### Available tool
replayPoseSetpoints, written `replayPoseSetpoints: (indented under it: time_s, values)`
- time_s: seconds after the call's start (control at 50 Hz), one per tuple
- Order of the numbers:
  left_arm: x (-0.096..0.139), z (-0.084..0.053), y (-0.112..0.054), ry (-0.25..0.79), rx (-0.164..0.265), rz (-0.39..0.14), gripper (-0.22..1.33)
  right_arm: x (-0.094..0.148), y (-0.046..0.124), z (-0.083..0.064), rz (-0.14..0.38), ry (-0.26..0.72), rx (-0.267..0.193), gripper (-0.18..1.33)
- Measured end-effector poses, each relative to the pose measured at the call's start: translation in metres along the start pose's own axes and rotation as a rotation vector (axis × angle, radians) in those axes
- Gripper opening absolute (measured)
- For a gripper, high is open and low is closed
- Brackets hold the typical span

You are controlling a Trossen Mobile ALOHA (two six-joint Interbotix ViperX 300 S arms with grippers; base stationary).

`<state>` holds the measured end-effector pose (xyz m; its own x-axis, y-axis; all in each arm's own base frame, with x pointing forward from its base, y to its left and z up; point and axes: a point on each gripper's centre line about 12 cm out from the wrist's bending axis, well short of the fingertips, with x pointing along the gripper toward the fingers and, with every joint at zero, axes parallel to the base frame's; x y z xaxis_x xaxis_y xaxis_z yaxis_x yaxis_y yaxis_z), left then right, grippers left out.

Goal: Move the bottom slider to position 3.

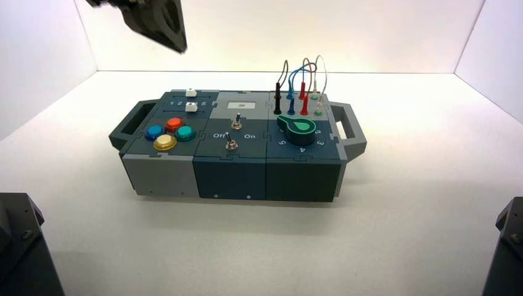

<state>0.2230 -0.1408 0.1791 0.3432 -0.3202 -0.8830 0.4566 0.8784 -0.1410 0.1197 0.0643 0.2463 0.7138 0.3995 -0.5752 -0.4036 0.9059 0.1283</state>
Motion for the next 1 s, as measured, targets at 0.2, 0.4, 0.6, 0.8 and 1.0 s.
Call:
replayPoseSetpoints:
  time_s: [0.2, 0.4, 0.6, 0.8, 1.0]
  values:
    - [0.012, -0.004, 0.0, 0.051, -0.006, 0.002, -0.16, 0.0, 0.0, 0.0, 0.0, -0.002, 0.002, -0.14]
    - [0.026, -0.008, 0.002, 0.095, -0.011, 0.007, -0.16, 0.0, 0.0, 0.0, 0.0, -0.002, 0.0, -0.14]
    - [0.043, -0.005, 0.004, 0.134, -0.017, 0.014, -0.16, 0.0, 0.0, 0.001, 0.0, -0.003, 0.0, -0.14]
    - [0.054, -0.001, 0.005, 0.151, -0.017, 0.018, -0.16, 0.0, 0.0, 0.001, -0.001, -0.002, 0.0, -0.14]
    - [0.065, 0.001, 0.006, 0.172, -0.02, 0.021, -0.16, 0.0, 0.0, 0.0, -0.002, 0.0, 0.001, -0.14]
